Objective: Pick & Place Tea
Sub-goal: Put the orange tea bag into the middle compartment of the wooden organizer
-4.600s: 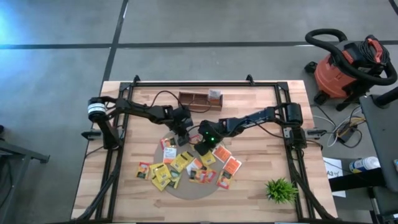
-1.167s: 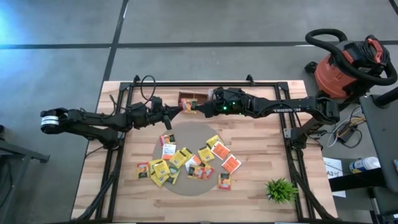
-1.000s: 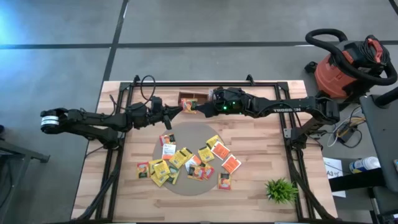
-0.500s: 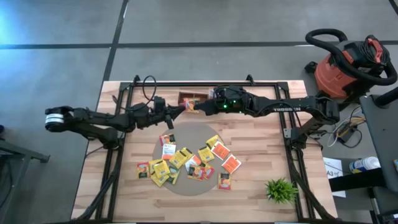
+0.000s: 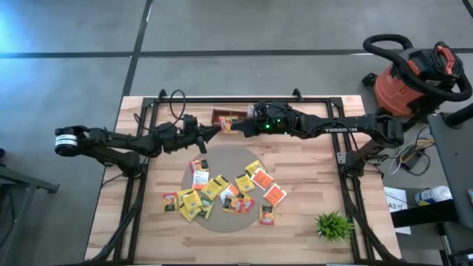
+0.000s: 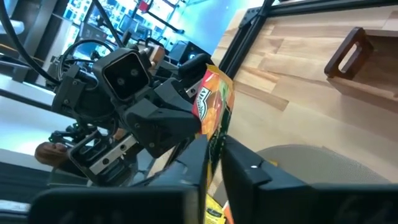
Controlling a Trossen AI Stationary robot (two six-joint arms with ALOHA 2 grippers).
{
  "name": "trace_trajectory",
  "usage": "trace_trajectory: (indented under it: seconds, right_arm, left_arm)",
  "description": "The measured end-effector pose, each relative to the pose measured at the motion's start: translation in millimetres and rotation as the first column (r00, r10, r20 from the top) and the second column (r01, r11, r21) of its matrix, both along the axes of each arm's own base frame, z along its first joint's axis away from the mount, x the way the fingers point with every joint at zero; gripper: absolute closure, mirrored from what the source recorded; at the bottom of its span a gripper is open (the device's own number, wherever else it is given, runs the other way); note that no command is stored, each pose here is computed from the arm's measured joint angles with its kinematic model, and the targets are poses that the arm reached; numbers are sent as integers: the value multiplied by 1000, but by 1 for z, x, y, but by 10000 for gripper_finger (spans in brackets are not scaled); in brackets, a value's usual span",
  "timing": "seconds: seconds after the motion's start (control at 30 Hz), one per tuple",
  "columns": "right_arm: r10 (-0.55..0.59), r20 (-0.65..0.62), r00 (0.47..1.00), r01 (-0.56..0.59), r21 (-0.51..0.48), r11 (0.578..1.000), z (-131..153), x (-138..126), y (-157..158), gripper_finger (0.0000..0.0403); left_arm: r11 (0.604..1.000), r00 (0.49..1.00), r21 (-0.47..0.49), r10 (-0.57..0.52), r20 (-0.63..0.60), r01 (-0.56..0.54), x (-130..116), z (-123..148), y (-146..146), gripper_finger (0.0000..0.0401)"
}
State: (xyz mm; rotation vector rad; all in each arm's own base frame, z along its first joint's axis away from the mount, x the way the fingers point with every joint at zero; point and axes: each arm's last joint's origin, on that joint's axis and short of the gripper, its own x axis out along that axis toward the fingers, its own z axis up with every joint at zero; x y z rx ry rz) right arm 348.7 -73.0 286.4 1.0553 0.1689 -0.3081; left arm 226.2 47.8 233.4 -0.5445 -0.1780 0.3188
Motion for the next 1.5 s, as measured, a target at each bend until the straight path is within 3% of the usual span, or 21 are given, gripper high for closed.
trace_trajectory:
  seconds: [0.1, 0.3, 0.67, 0.8, 0.97, 1.13, 1.3, 1.5]
  right_arm:
    - [4, -4, 1000, -4, -21, 1000, 0, 0, -1, 389]
    - [10, -31, 999, -12, -73, 997, -1, -1, -1, 394]
    - [-2, -72, 997, -9, -140, 990, -3, -2, -4, 394]
    - [1, -212, 977, -47, -210, 977, 4, -4, -9, 394]
    - [4, -461, 887, -164, -308, 937, 21, -9, -23, 394]
    - [16, -629, 778, -307, -357, 882, 34, 3, -48, 394]
    - [58, -775, 629, -476, -325, 817, 29, 25, -73, 394]
    - [120, -887, 446, -675, -245, 696, 18, 52, -94, 394]
  left_arm:
    - [1000, 1000, 2, 0, 1, 0, 0, 0, 0, 401]
    - [1000, 1000, 10, 1, -6, 0, 0, 0, 0, 392]
    - [997, 994, -21, 71, -82, -73, -1, -7, 2, 277]
    - [997, 989, -43, 53, -136, -60, -8, -7, 0, 246]
    - [996, 980, -87, -17, -200, -1, -21, -4, -5, 239]
    - [995, 960, -98, -20, -280, -8, -37, -3, -7, 238]
    - [994, 943, -108, -23, -332, -14, -47, -4, -9, 238]
    - [995, 916, -99, -26, -400, -15, -57, -7, -11, 238]
